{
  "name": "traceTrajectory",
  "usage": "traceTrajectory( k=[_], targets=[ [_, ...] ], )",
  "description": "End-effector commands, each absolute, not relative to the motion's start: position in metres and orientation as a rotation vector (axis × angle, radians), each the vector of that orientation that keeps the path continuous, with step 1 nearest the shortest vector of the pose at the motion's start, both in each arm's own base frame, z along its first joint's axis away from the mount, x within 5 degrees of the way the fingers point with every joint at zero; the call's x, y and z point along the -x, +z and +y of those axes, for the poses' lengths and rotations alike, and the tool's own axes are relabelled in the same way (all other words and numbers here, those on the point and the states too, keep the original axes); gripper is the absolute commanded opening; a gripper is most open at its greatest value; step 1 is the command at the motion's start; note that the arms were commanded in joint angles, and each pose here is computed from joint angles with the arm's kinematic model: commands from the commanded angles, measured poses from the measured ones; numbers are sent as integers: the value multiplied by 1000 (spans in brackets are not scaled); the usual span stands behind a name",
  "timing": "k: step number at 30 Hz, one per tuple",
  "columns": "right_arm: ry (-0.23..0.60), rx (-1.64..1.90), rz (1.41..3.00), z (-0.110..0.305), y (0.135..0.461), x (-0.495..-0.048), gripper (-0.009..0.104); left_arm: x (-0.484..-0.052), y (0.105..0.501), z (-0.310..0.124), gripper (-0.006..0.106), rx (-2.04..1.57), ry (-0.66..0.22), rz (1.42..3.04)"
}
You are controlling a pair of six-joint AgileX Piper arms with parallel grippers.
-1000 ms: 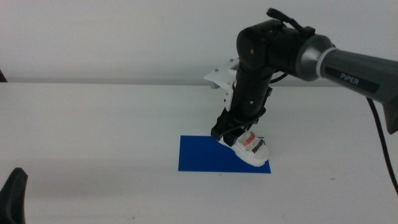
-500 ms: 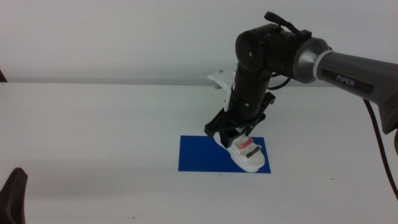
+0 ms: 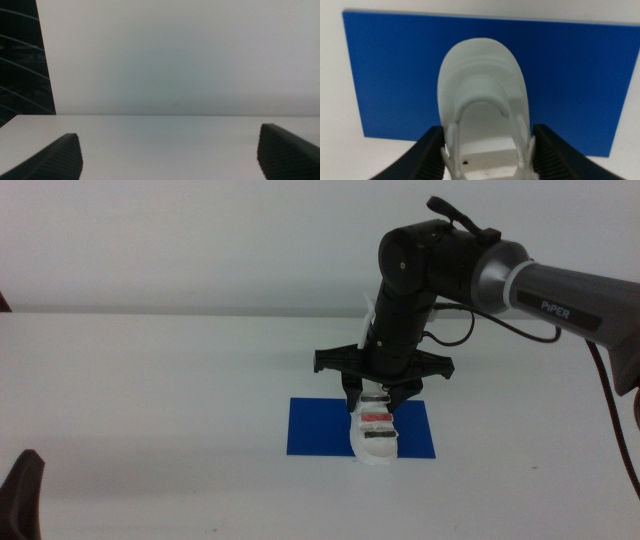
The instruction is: Use one arm to grab the shoe from the table and place it on the mat.
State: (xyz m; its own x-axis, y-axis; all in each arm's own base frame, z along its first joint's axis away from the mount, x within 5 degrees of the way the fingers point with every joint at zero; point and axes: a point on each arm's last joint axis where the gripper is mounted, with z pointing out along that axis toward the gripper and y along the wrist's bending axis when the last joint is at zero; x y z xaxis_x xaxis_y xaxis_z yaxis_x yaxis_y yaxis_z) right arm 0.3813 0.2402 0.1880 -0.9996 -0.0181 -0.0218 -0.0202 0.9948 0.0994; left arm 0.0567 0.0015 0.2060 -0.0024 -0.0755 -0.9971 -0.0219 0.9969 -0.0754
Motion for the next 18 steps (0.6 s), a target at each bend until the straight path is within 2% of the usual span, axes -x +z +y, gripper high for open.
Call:
traceTrajectory(
  k=[1,3,9,13,18],
  targets=[
    [62,-65,3186,232,191,-377,-2,-55,195,1,94,79,-51,1563],
    [45,-120,3179,231,191,-378,-2,-55,195,1,94,79,-51,1563],
    [-77,-490,3089,224,191,-382,-2,-55,195,1,94,79,-51,1563],
    [-105,-878,2970,221,191,-383,-2,-55,195,1,94,79,-51,1563],
    [-93,-1385,2762,222,191,-383,-2,-55,195,1,94,79,-51,1563]
  ],
)
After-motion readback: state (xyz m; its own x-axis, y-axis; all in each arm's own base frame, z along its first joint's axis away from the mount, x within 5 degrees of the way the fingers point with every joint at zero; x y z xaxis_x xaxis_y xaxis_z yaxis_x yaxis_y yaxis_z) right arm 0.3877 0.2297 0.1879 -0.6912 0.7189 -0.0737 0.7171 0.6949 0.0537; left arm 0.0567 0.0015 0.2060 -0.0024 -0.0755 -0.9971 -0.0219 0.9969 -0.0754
